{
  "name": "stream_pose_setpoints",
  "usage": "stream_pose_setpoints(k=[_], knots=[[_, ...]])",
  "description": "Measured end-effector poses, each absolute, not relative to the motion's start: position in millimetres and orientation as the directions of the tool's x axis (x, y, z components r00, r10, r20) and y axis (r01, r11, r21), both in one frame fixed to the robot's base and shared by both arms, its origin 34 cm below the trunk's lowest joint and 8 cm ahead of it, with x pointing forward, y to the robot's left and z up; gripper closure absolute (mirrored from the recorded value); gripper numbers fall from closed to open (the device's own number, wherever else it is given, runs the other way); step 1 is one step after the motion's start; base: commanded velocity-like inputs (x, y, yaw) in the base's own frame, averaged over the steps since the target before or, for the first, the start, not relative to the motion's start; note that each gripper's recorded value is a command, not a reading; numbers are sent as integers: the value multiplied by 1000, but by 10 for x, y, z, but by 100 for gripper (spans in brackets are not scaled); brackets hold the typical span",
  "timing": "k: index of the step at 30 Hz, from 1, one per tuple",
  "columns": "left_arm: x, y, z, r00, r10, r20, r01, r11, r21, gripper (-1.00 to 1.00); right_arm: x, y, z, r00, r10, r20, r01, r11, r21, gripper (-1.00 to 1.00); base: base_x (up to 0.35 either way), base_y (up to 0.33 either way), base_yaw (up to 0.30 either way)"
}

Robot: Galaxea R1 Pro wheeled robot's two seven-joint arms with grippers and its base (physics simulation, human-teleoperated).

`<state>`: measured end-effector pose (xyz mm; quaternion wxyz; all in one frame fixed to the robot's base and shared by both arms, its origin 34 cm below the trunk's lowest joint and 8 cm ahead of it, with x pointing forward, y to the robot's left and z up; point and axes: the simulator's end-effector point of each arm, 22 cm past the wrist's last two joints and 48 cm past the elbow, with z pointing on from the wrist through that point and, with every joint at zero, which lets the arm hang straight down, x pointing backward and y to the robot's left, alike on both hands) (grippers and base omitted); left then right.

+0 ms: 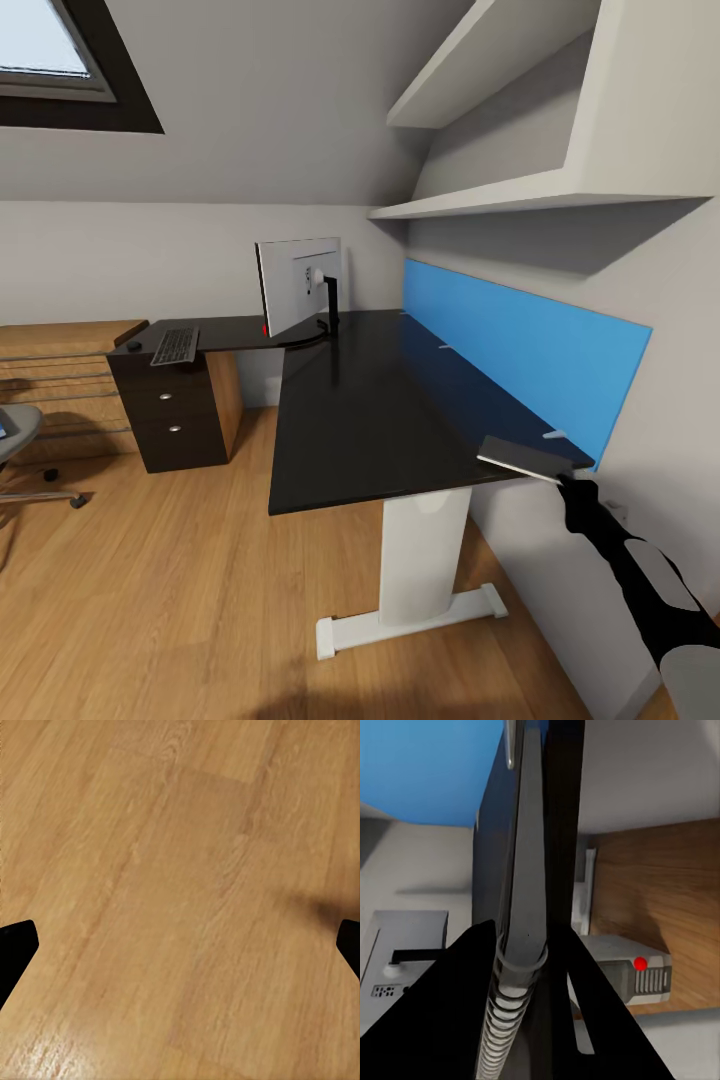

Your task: In the bedroom, organize the workspace by keeping the computer under the desk, ensuring the monitor is on the desk, placing the keyboard on the desk next to the monitor, placing the mouse on the desk next to the keyboard, moving the folder from the swivel chair onto the desk next to the mouse, stacking the notebook on top of the folder with the pen on top of the notebook, and positioning the swivel chair next to the desk.

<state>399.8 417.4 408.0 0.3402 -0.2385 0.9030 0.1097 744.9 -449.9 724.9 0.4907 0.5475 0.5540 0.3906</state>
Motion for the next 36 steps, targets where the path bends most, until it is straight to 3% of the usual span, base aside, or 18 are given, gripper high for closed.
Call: stream_pose_setpoints(k=[17,31,35,36], knots=[[4028,4167,4296,-658,-355,-664,-504,863,37,-100,7529,-4392,7557,62,990,-127,200,112,973,100,0,0,0],[4063,4162,4569,-659,-356,-663,-504,863,38,-100,7733,-3545,8009,-74,987,-139,138,149,979,100,0,0,0],[4068,4153,4640,-661,-356,-661,-503,864,37,-100,7782,-3130,8238,-156,971,-183,91,199,976,100,0,0,0],[4071,4145,4639,-662,-355,-660,-500,865,37,-100,7790,-2730,8447,-218,955,-204,30,215,976,100,0,0,0]])
